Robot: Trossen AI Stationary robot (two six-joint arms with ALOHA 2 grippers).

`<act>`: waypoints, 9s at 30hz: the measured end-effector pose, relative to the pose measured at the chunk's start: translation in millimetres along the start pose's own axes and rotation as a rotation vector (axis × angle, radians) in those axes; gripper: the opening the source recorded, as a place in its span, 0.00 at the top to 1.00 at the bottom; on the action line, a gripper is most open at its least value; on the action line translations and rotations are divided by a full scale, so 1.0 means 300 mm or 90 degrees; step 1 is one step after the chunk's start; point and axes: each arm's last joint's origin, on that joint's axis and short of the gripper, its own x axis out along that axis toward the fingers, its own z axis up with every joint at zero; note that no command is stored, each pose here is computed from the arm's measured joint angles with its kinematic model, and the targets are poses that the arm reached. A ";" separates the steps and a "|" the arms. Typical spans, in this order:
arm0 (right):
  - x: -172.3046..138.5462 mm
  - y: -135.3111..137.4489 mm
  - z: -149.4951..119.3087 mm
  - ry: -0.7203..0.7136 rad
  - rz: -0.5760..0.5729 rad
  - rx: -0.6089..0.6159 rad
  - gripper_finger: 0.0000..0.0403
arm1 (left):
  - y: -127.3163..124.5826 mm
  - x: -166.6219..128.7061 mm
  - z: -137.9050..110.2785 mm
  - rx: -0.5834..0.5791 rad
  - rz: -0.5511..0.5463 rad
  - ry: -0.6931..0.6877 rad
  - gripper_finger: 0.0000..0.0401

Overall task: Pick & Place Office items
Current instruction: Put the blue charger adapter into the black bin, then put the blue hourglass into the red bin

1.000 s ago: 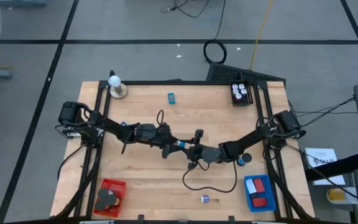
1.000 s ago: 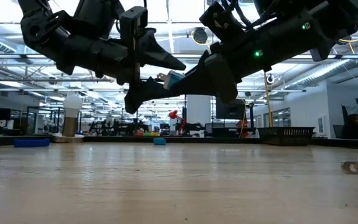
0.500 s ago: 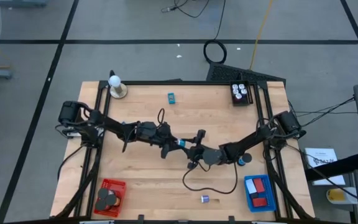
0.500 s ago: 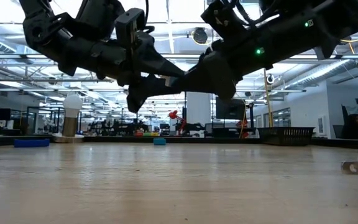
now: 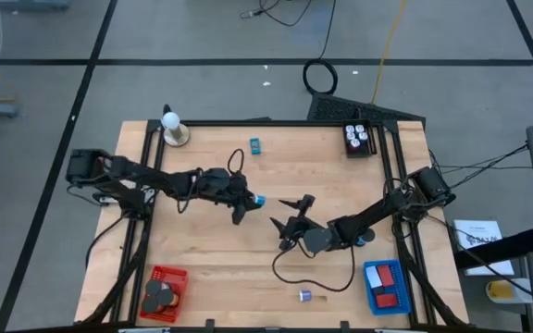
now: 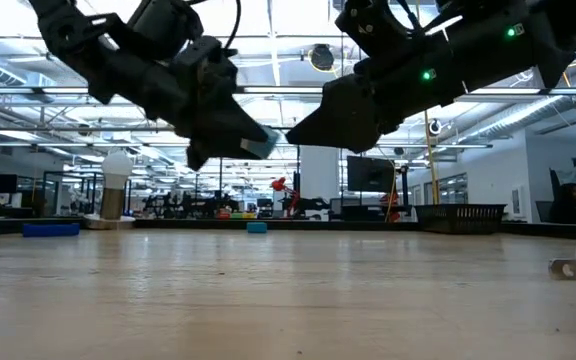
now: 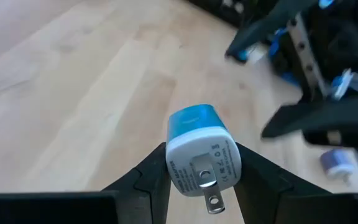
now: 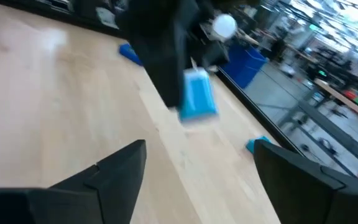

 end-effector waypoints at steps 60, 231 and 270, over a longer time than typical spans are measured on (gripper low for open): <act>0.108 -0.335 0.050 0.283 0.094 0.313 0.89 | 0.052 -0.139 -0.191 0.315 0.007 -0.098 0.85; -0.595 -0.293 0.007 0.741 -0.112 0.342 0.21 | 0.092 -0.211 -0.303 0.299 0.019 -0.109 0.90; 0.123 0.068 0.288 0.402 0.418 0.077 0.52 | 0.017 -0.210 -0.347 0.141 0.107 -0.134 0.90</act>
